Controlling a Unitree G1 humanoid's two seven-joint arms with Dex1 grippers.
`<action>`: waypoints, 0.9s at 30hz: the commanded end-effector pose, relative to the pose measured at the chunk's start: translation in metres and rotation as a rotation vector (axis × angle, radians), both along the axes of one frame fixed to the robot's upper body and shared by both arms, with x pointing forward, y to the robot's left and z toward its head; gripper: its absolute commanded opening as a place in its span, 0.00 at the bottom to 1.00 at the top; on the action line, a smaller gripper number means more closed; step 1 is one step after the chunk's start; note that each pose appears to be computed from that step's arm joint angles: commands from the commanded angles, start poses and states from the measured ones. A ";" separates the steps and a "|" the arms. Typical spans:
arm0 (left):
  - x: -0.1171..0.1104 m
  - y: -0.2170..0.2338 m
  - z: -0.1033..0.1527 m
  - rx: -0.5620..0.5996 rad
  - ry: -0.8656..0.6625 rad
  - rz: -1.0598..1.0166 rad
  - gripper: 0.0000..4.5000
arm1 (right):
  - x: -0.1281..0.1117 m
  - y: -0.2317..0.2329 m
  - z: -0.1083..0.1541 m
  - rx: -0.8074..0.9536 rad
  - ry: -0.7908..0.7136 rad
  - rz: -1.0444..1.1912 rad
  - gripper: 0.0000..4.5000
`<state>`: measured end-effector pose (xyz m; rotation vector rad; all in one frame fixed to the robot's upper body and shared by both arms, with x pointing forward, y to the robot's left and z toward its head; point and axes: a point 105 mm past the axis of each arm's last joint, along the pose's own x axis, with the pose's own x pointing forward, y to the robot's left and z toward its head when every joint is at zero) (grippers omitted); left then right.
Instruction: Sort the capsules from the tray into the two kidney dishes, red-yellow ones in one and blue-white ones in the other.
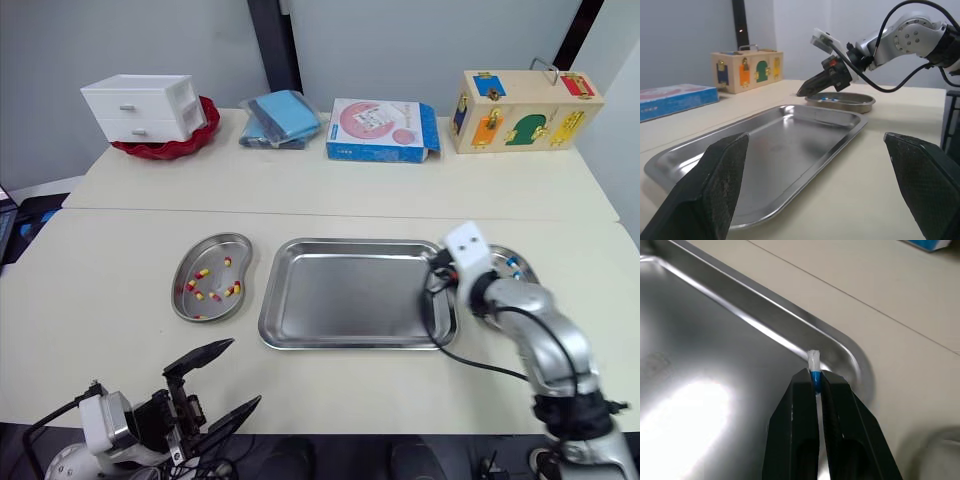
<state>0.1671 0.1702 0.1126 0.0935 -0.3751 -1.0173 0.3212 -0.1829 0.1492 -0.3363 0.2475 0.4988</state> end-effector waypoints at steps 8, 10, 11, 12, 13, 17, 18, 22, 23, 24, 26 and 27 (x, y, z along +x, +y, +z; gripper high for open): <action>0.006 -0.021 0.013 -0.028 -0.052 -0.162 1.00 | -0.025 -0.073 0.017 -0.030 -0.009 -0.128 0.00; 0.006 -0.023 0.013 -0.033 -0.050 -0.170 1.00 | -0.025 -0.078 0.015 -0.035 -0.004 -0.155 0.00; 0.007 -0.024 0.013 -0.034 -0.050 -0.173 1.00 | -0.025 -0.080 0.014 -0.037 0.000 -0.166 0.00; 0.007 -0.025 0.014 -0.035 -0.050 -0.175 1.00 | -0.025 -0.081 0.013 -0.038 0.003 -0.173 0.00; 0.007 -0.025 0.014 -0.035 -0.050 -0.176 1.00 | -0.025 -0.081 0.012 -0.037 0.004 -0.174 0.00; 0.007 -0.025 0.014 -0.030 -0.050 -0.174 1.00 | -0.025 -0.083 0.008 -0.030 0.016 -0.188 0.00; 0.007 -0.025 0.014 -0.029 -0.049 -0.171 1.00 | -0.025 -0.084 0.007 -0.029 0.021 -0.192 0.00; 0.006 -0.025 0.012 -0.029 -0.039 -0.164 1.00 | -0.023 -0.088 0.005 -0.029 0.031 -0.209 0.00; 0.006 -0.026 0.012 -0.029 -0.039 -0.164 1.00 | -0.023 -0.088 0.004 -0.028 0.032 -0.210 0.00; 0.006 -0.027 0.012 -0.031 -0.041 -0.163 1.00 | -0.023 -0.089 0.004 -0.027 0.034 -0.212 0.00; 0.007 -0.029 0.013 -0.034 -0.044 -0.159 1.00 | -0.023 -0.089 0.003 -0.026 0.037 -0.213 0.00; 0.007 -0.029 0.013 -0.035 -0.044 -0.157 1.00 | -0.023 -0.088 0.003 -0.025 0.038 -0.212 0.00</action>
